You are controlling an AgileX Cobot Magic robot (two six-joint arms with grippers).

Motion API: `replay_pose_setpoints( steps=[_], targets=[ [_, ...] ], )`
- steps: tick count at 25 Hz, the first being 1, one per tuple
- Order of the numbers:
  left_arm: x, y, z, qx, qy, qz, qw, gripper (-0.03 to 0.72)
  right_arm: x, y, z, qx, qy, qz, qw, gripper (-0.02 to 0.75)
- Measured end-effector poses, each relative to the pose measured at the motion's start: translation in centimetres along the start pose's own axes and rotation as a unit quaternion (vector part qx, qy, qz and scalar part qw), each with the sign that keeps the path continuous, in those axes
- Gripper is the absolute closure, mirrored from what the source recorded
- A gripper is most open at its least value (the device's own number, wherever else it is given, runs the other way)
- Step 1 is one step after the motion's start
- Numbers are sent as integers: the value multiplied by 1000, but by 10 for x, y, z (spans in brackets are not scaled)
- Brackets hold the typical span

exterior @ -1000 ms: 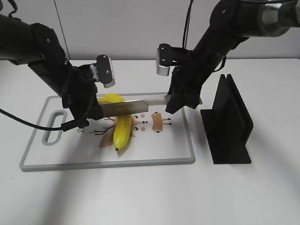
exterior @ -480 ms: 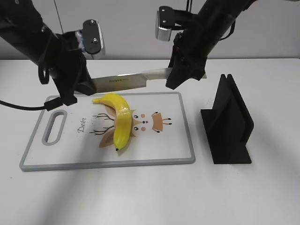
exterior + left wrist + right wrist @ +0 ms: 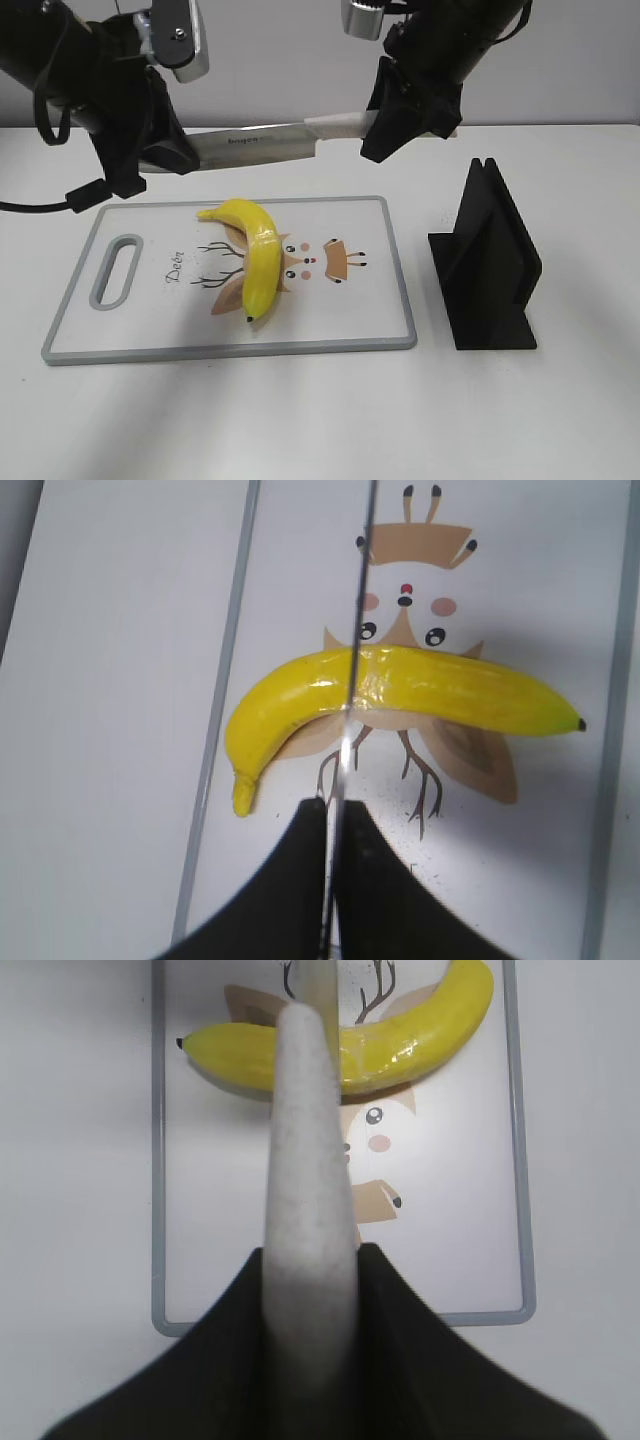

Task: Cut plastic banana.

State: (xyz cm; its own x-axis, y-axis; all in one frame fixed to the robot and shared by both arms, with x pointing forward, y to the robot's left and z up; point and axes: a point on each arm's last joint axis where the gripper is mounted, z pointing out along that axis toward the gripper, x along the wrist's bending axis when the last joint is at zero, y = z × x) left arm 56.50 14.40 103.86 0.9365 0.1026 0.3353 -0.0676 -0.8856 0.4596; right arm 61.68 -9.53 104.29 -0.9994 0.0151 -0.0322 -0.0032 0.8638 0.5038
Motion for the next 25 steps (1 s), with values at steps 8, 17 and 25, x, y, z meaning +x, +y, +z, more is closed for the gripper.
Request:
replay_pose_setpoints(
  steps=[8, 17, 25],
  targets=[
    [4, 2, -1, -8, 20, -7, 1000, 498, 0, 0, 0, -1, -2, 9, 1000, 565],
    [23, 13, -18, -32, 70, -37, 996, 50, -2, -5, 0, 27, -8, 4, 1000, 566],
    [30, -4, -42, 44, 128, -184, 974, 55, 3, 0, -17, 25, -27, 67, 997, 568]
  ],
)
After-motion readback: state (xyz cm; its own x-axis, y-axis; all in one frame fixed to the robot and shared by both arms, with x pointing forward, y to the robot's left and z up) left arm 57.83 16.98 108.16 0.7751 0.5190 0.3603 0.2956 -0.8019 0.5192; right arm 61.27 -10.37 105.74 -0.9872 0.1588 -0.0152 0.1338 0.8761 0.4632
